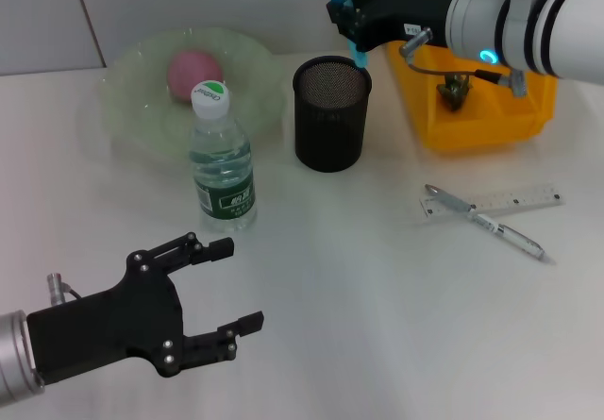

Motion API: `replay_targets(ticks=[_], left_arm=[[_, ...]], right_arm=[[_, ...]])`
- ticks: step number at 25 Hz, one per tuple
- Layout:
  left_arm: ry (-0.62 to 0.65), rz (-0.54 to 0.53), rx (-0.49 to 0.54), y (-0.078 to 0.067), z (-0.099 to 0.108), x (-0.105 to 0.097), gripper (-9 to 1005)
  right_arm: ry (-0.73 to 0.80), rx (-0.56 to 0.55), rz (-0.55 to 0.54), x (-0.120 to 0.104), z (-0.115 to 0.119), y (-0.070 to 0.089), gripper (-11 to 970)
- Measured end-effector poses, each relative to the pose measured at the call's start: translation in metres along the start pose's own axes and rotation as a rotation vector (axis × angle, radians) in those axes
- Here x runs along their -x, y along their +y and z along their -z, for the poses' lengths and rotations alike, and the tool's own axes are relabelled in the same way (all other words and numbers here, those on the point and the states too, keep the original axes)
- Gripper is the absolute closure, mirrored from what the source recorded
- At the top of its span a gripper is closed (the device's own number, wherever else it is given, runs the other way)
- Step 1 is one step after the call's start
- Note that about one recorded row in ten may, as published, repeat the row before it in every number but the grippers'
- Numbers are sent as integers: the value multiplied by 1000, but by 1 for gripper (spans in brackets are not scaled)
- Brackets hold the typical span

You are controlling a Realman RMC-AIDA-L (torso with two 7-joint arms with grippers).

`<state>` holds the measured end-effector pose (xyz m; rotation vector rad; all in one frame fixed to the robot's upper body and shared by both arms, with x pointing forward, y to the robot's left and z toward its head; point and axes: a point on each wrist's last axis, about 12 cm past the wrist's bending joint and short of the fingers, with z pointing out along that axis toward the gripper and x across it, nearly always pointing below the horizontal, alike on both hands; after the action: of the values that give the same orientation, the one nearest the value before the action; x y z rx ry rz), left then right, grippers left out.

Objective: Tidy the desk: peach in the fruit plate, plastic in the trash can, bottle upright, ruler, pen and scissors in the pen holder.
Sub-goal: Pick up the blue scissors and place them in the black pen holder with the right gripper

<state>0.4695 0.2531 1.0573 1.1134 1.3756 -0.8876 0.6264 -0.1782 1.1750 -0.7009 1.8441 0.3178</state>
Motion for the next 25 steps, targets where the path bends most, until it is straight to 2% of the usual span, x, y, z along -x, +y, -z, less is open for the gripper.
replay_targets(ticks=[7,20,25], left_arm=[[1,14,-6,2,-4,-1,206],[7,22,-12,3,-6,-3,207],[8,22,-11,3,-6,-3,207]], right_arm=[[-86,62,19,-13,-6,3,716],[-204,53,10,-40,-14,-2,712],[-206,54,12,-51,-17,-2,710]])
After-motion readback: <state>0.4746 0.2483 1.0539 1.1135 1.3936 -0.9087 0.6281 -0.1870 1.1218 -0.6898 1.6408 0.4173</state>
